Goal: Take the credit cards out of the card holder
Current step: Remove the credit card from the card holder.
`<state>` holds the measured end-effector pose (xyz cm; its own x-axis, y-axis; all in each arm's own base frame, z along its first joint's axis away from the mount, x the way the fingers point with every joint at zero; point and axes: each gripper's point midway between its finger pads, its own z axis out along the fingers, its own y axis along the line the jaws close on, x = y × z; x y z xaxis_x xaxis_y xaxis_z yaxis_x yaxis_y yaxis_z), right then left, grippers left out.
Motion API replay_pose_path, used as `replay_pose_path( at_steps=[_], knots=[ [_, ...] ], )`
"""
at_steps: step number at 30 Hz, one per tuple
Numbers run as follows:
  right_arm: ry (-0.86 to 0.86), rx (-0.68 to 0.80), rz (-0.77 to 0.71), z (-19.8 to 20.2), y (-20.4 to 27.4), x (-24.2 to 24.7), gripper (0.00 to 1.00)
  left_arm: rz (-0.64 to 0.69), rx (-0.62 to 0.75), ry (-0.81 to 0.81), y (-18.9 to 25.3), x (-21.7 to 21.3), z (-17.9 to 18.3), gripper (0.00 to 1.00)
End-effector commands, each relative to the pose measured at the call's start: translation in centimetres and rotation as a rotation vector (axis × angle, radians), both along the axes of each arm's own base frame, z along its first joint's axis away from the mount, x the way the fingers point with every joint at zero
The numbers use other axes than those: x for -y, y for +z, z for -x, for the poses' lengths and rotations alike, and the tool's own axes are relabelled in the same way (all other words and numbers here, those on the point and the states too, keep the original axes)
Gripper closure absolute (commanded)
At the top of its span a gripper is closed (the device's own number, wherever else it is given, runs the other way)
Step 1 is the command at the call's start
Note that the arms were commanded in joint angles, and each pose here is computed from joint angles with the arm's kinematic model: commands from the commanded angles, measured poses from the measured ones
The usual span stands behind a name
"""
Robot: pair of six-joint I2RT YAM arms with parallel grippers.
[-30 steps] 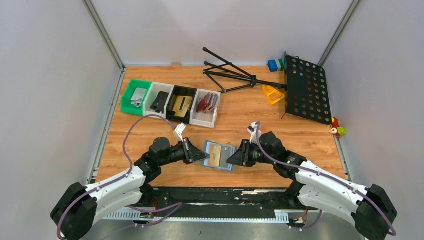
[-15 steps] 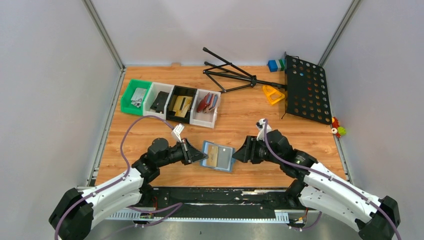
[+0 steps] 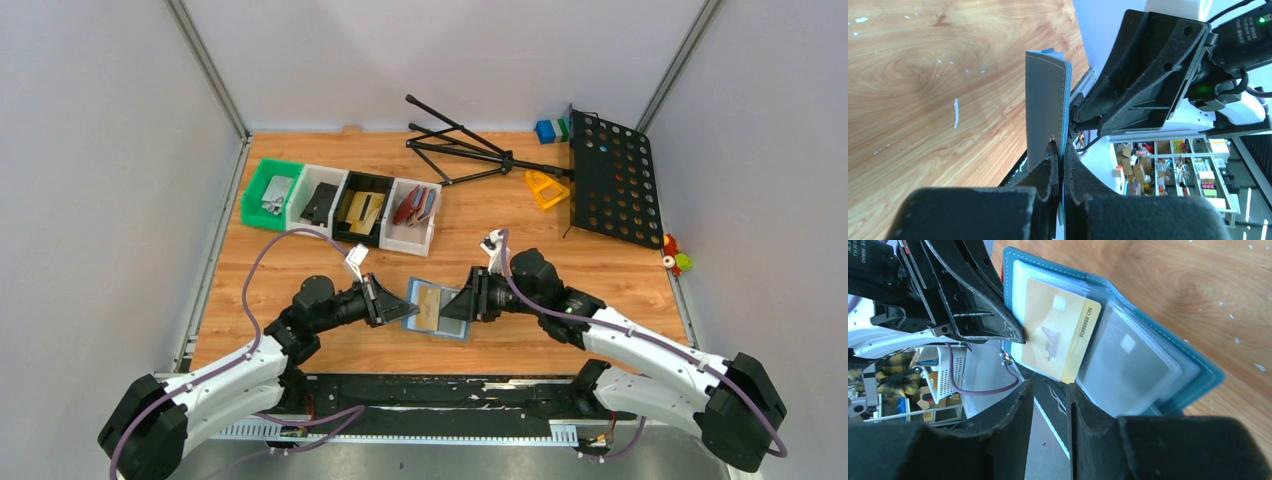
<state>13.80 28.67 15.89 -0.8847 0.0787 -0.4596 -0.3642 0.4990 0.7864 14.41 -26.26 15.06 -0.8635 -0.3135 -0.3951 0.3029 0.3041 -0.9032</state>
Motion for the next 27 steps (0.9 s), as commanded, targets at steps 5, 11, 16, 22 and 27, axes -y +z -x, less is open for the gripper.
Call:
replay_pose_path(
  at_steps=[5,11,16,22,27],
  knots=[
    [0.017,-0.013,-0.111,0.0,1.0,-1.4,0.72,0.129,0.068,-0.038,3.6,0.6,0.3,1.0],
    [0.008,-0.022,-0.155,0.2,1.3,-1.3,0.73,0.156,0.064,-0.048,4.4,0.7,0.5,1.0],
    [0.014,-0.012,-0.195,0.2,2.4,-1.6,0.73,0.192,0.064,-0.061,5.3,0.8,0.7,1.0],
    [0.024,-0.032,-0.266,0.5,3.2,-1.7,0.73,0.235,0.057,-0.065,5.9,0.7,1.0,1.0],
    [0.024,-0.041,-0.335,1.0,4.2,-1.4,0.7,0.281,0.05,-0.07,6.8,0.6,1.3,1.0]
  ],
)
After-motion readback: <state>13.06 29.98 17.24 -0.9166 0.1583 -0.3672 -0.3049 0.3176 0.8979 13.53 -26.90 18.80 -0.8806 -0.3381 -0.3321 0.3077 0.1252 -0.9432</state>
